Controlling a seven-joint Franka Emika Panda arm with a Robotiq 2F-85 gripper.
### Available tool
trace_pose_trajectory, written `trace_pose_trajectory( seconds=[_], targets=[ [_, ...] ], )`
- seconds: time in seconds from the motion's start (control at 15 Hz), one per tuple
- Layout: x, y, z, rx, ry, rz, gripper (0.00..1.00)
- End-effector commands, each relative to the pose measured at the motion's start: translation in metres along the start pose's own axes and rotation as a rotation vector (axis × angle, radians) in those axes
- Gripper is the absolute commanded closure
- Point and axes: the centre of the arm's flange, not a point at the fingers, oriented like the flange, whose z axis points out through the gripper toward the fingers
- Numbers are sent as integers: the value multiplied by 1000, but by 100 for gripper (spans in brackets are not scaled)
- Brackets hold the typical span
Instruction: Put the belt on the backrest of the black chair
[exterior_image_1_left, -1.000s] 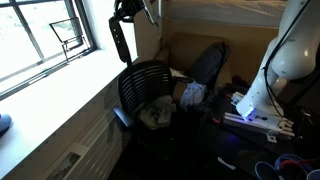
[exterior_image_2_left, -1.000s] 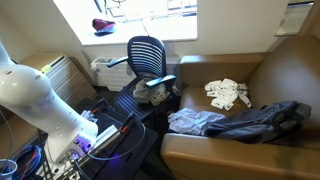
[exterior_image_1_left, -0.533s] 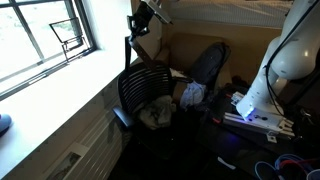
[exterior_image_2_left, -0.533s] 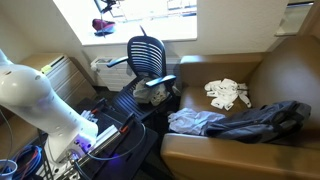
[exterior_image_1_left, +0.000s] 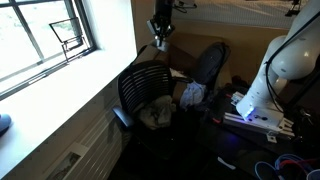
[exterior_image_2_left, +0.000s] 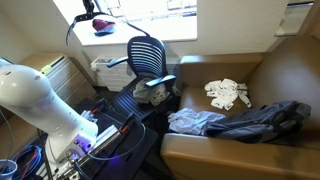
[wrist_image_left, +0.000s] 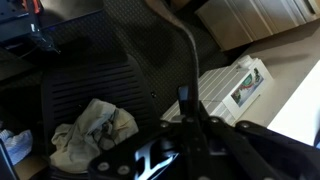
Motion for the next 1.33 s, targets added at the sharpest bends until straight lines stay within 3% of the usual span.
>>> trace_pose_trajectory(
  seconds=[0.0,0.13,0.33,0.53,0.6,0.67,1.07,1.13,1.2,1.27],
  targets=[
    [-1,0,-1,-3,-2,3,96],
    [0,2,0,-6,-6,8,99],
    [-10,24,64,-91,-195,38,99],
    [-18,38,109,-178,-301,54,99],
    [-15,40,118,-208,-287,60,99],
    [-13,33,104,-171,-264,54,99],
    [-12,32,107,-175,-266,53,96],
    [-13,32,107,-175,-265,52,71],
    [-2,27,102,-187,-137,69,70],
    [7,25,99,-195,-82,66,65]
  ],
)
